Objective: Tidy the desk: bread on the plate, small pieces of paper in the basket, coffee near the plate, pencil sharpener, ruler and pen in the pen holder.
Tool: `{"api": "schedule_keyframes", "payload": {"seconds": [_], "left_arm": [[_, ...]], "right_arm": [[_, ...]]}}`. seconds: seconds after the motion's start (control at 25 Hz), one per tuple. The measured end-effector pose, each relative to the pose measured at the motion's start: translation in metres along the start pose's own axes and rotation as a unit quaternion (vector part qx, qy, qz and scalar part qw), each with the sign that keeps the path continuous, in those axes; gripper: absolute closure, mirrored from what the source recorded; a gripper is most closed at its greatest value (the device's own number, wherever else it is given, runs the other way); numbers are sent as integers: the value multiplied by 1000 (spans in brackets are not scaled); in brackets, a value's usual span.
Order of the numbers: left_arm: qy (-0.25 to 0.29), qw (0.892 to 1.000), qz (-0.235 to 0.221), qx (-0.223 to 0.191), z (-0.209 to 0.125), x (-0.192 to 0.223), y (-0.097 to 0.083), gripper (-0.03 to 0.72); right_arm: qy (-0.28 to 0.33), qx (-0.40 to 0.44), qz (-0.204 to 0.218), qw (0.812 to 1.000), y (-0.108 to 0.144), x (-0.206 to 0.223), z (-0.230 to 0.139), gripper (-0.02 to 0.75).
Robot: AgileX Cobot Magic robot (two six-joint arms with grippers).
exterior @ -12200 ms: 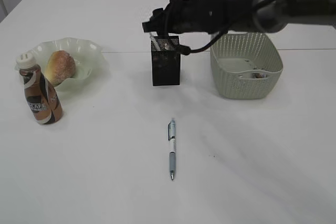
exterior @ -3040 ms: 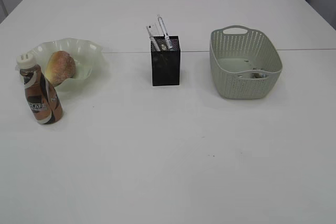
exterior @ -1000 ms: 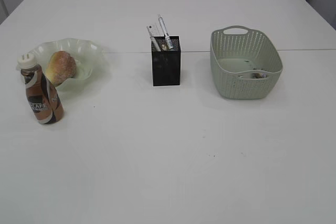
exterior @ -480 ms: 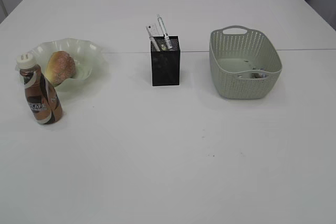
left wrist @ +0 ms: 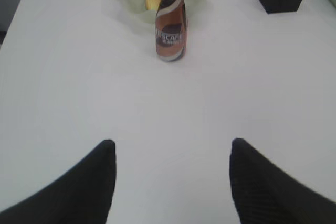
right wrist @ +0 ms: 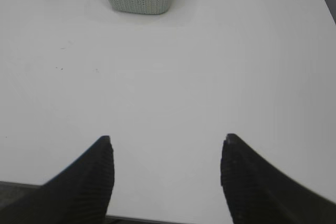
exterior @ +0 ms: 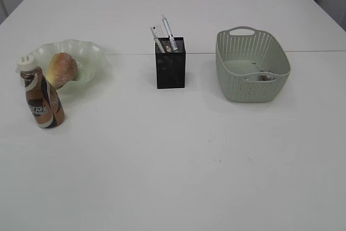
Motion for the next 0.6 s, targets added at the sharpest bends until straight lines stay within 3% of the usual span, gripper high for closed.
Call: {"api": "schedule_keyframes", "payload": {"seconds": [0.6], "left_arm": [[-13,1000,-2,0,-3,-5,-1,193]], "right_arm": [[-1,0,0,1000,0,0,0,267]]}}
Point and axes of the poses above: a point on each arm's last joint axis where the gripper is mounted, x pointing out along that axis toward the gripper, y along the wrist's bending axis when the last joint is at zero, z = x × y, the point moved 5 cm from there along x, pointing out along that axis toward the gripper, and after that the axes turned 1 degree about x, right-handed, at the moved point
